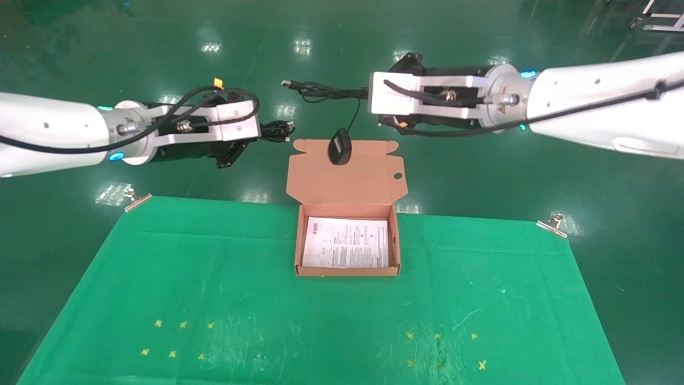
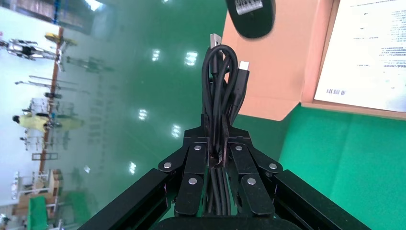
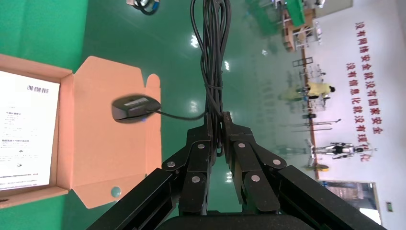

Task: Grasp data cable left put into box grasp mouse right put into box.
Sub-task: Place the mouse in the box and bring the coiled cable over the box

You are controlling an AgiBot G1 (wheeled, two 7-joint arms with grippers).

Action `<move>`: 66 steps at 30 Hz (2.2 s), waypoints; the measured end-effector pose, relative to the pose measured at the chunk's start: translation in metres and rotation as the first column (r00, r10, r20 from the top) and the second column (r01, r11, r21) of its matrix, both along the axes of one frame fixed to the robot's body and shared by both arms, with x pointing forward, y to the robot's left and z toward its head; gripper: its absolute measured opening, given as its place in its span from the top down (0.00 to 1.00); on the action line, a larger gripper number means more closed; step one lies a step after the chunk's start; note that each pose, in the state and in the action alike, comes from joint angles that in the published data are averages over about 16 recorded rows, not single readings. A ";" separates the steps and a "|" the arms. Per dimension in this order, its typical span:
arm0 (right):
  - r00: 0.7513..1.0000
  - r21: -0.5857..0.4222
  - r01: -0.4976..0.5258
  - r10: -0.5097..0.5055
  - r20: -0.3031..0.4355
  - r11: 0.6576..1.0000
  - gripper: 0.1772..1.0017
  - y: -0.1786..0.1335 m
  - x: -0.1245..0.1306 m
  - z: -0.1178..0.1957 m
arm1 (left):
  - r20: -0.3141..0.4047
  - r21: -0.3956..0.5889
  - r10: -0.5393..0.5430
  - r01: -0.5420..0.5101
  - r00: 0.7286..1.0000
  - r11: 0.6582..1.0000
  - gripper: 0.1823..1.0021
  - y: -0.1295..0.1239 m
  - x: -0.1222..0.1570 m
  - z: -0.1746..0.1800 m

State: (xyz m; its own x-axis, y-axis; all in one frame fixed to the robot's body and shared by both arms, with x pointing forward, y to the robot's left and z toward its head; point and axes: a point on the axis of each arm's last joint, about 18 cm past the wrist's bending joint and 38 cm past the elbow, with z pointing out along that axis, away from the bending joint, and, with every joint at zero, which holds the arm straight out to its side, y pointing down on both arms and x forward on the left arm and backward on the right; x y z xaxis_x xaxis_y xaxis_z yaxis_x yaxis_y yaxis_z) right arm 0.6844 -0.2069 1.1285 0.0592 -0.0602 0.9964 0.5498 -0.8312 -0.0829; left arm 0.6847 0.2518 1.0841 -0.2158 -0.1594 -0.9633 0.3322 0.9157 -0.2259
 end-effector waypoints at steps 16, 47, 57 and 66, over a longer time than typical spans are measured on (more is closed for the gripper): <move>0.999 0.015 -0.023 0.024 -0.048 1.000 0.96 0.014 0.015 -0.022 | -0.053 0.020 0.069 -0.068 0.996 0.998 0.95 0.025 0.001 -0.022; 0.946 0.146 0.015 0.033 -0.323 0.989 0.96 0.025 0.068 -0.131 | -0.104 0.043 0.211 -0.207 0.972 0.977 0.95 0.064 -0.005 -0.040; 0.920 0.159 0.089 -0.020 -0.392 0.983 0.96 0.018 0.080 -0.157 | -0.104 0.044 0.211 -0.208 0.972 0.977 0.95 0.064 -0.005 -0.040; 0.917 0.149 0.094 -0.027 -0.398 0.984 0.93 0.017 0.080 -0.161 | -0.105 0.050 0.194 -0.190 0.975 0.981 0.95 0.057 -0.004 -0.045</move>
State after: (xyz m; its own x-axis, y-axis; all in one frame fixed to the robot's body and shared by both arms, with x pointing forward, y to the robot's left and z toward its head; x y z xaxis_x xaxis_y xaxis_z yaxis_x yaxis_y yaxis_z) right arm 0.7646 -0.1898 0.9678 0.4353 -0.2341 0.8693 0.3938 -0.8188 -0.4177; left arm 0.6811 0.3086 1.0393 -0.2890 -0.1709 -0.9419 0.1245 0.9689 -0.2140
